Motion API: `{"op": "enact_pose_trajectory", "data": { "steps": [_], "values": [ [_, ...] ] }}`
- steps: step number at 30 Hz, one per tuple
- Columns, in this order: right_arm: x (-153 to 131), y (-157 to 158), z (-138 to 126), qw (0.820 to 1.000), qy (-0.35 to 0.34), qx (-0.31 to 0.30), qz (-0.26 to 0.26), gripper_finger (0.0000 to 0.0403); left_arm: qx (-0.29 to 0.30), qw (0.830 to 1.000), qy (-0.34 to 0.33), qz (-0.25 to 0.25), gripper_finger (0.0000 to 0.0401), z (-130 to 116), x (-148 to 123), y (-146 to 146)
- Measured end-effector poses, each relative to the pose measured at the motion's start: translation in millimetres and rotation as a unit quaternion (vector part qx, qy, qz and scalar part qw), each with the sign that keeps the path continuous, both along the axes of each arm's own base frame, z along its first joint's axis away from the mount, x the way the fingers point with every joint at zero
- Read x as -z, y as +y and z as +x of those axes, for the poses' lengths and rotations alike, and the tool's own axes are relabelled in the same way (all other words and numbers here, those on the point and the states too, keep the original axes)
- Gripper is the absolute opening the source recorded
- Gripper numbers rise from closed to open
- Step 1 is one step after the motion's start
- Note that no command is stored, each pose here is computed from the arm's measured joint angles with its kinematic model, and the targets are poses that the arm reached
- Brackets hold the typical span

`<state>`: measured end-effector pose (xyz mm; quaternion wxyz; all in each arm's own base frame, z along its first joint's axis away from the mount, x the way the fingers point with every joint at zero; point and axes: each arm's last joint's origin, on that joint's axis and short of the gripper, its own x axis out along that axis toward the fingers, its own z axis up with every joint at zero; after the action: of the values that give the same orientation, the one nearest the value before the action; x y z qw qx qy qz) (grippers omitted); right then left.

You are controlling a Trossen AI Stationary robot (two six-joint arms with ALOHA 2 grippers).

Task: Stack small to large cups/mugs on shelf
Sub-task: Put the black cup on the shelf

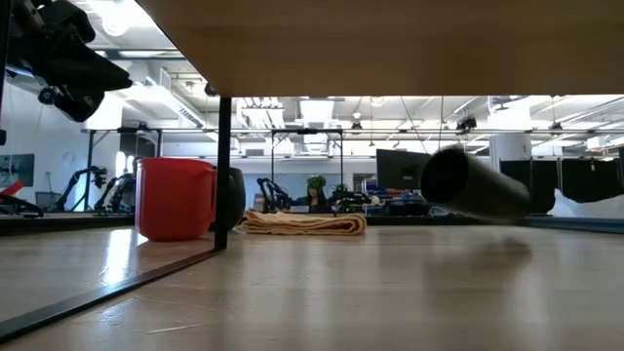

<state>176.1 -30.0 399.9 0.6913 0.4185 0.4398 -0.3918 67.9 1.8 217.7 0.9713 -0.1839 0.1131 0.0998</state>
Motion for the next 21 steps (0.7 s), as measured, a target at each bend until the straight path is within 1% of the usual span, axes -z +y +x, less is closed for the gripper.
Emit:
{"op": "enact_pose_trajectory", "data": {
  "steps": [3, 5, 7, 10, 13, 16, 19, 21],
  "values": [
    [20.7, -2.9, 6.5, 0.999, 0.048, -0.022, 0.011, 0.0011, 0.000, 1.000, 0.000, 0.000, 0.0045, 0.1, 0.0, 0.0],
    [39.3, -5.9, 12.2, 0.995, 0.076, -0.035, 0.044, 0.0021, 0.000, 1.000, 0.000, 0.000, 0.0045, -0.1, 0.1, 0.0],
    [56.9, -7.2, 24.8, 0.993, 0.070, -0.049, 0.079, 0.0040, 0.000, 1.000, -0.001, 0.000, 0.0045, 0.0, -0.2, 0.0],
    [81.1, -8.4, 51.9, 0.989, 0.042, -0.081, 0.113, 0.0081, 0.000, 1.000, -0.001, 0.000, 0.0045, -0.1, 0.0, 0.0],
    [99.9, -9.2, 76.1, 0.986, 0.056, -0.101, 0.119, 0.0127, 0.000, 1.000, 0.000, 0.000, 0.0045, -0.1, -0.1, 0.0],
    [110.3, -9.1, 98.4, 0.981, 0.081, -0.134, 0.116, 0.0163, 0.000, 1.000, 0.000, 0.000, 0.0045, -0.1, 0.0, 0.0],
    [118.3, -4.6, 123.3, 0.973, 0.101, -0.177, 0.108, 0.0184, 0.000, 1.000, 0.000, 0.000, 0.0045, -0.1, -0.1, 0.0],
    [123.9, -2.3, 140.1, 0.968, 0.119, -0.202, 0.095, 0.0190, 0.000, 1.000, 0.000, 0.000, 0.0045, -0.1, -0.1, 0.0]
  ]
}}
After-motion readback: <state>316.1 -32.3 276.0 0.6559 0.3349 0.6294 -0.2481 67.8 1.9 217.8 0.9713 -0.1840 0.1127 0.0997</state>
